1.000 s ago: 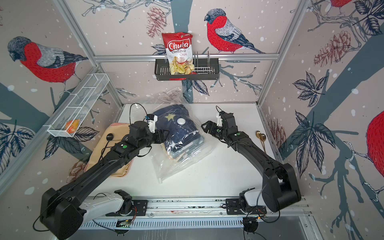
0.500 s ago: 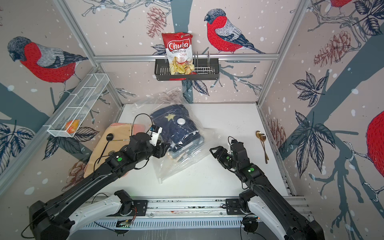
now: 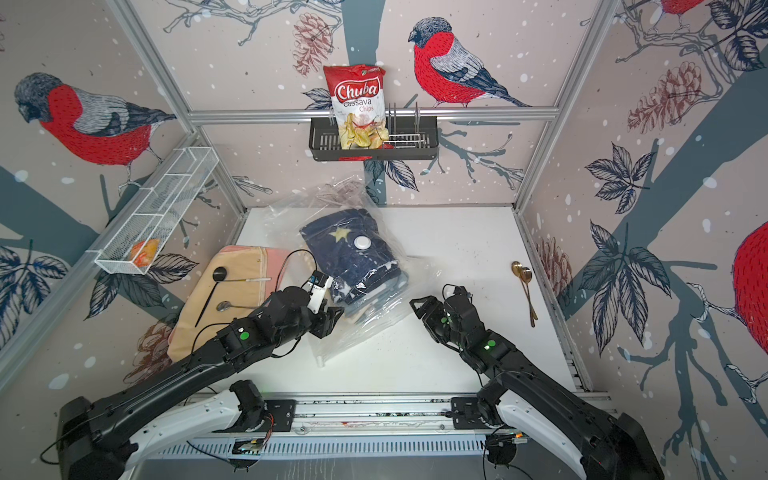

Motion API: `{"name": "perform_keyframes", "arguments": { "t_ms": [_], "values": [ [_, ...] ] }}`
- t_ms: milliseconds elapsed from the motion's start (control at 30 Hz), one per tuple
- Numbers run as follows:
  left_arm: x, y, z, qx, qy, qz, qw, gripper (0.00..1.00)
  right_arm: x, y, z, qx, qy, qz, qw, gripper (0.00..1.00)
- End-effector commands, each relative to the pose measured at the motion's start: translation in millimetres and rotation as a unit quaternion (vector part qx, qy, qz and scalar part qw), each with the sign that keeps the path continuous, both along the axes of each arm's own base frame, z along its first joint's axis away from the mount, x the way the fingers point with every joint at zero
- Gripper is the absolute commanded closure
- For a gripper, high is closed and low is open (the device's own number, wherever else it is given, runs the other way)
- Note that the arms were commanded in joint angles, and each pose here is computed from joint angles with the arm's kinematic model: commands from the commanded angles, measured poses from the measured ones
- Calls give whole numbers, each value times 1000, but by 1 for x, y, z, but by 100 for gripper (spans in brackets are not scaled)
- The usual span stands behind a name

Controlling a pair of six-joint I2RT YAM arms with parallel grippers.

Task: Take the blanket out of the vacuum bag
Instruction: Open the vacuum bag at the center of the board.

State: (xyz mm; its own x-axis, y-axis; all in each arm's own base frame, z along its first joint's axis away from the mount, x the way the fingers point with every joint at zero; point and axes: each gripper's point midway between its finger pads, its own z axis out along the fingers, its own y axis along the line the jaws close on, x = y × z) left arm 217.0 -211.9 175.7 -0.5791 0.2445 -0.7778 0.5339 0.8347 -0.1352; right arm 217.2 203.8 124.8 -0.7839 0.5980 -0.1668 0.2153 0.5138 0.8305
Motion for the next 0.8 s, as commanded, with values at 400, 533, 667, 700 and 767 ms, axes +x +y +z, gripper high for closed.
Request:
{"name": "perform_keyframes", "arguments": {
  "t_ms": [400,533,667,700,767],
  "values": [
    [-3,-6,26,-34,26,35,998,42,25,47,31,61,-56,44,996,40],
    [-9,-18,12,-3,36,18,999,46,28,52,23,62,-49,70,994,46],
    [-20,-30,-1,48,25,5,999,46,26,59,26,78,-51,90,992,52],
    [-18,-28,-2,66,11,20,998,44,25,61,27,82,-51,95,991,53],
    [-19,-31,-4,91,-2,22,996,42,23,65,31,91,-54,108,989,54]
  ]
}}
